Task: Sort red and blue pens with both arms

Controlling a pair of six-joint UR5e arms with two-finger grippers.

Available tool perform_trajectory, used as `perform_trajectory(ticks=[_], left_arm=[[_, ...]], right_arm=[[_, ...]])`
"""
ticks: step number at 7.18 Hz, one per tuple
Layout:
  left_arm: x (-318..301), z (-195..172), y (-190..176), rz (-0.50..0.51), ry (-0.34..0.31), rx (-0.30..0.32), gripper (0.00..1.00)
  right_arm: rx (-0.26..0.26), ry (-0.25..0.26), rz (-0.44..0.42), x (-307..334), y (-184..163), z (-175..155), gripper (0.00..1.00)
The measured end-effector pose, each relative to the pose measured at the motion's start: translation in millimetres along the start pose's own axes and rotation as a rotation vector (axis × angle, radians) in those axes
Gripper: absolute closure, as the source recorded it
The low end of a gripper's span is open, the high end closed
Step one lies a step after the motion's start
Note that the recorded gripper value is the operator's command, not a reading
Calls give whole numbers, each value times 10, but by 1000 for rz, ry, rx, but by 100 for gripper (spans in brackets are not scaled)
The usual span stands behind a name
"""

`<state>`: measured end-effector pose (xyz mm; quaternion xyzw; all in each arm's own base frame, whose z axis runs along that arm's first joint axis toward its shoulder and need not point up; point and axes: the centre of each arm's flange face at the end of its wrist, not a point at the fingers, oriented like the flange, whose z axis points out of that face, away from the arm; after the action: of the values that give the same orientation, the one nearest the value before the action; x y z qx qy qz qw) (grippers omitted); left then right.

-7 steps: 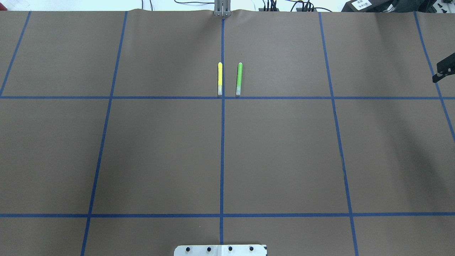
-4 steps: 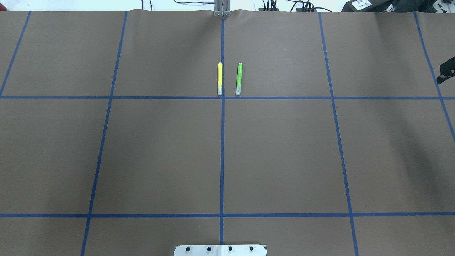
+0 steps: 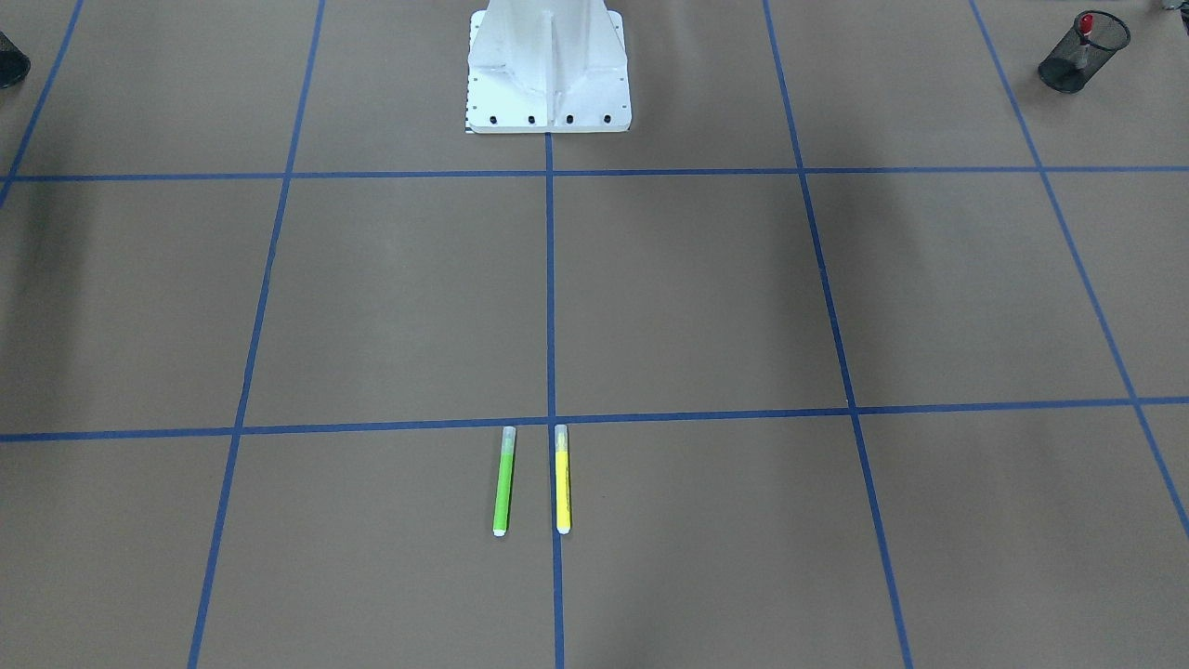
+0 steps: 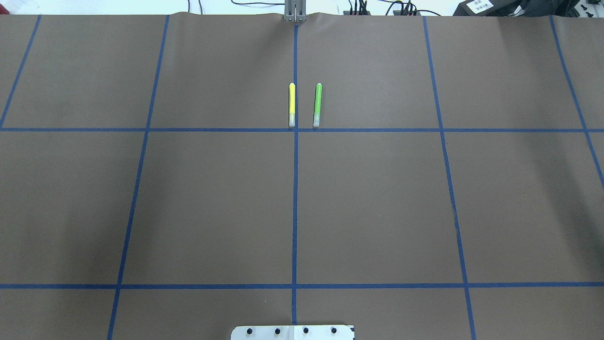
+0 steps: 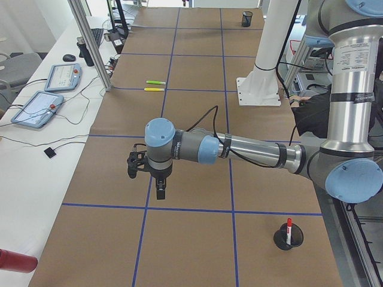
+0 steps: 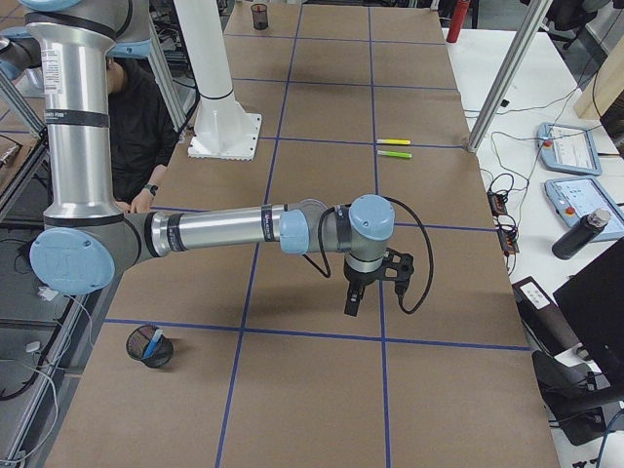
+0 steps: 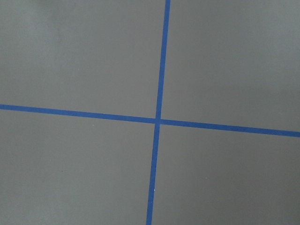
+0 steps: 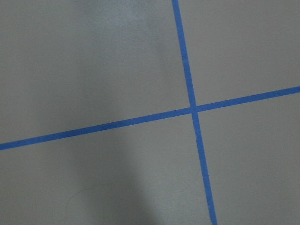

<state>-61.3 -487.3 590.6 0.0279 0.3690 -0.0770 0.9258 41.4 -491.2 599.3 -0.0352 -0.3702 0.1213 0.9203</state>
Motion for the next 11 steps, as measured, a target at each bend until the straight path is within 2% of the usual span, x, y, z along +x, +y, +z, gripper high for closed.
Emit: perform_trajectory(ticks=[3,6,11], left_arm=[[-176,178,12,-16,-5,-19,0],[-202,210,28,-17,-5,-21,0],[-197,208,31,-18,-2,-21,0]], right_arm=[[-11,-1,31,167,76,32,1],[-36,4,66,214,101,25,1],[-40,2,71,240,135,35,1]])
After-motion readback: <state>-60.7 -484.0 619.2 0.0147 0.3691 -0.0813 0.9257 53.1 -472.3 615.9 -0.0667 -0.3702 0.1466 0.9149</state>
